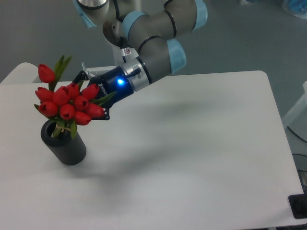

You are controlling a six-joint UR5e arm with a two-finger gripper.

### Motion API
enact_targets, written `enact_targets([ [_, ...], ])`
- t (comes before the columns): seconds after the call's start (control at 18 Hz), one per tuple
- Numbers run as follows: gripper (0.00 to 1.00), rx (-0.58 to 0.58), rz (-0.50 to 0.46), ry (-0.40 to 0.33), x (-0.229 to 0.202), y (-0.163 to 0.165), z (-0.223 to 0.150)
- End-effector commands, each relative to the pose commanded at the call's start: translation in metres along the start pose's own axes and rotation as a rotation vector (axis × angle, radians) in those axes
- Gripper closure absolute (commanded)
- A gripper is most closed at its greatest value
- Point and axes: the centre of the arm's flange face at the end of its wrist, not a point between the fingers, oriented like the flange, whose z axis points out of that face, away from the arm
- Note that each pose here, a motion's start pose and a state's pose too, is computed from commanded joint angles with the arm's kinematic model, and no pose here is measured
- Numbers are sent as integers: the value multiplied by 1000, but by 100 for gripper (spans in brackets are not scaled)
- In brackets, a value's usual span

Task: Pick up the flowers from the vase
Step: 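Lift the tulip bouquet straight up out of the black vase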

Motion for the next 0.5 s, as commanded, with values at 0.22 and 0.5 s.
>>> enact_targets([
  [0.22,79,6,-26,-11,0,-11,-6],
  [0.5,79,22,-22,-29,3,-14,-18],
])
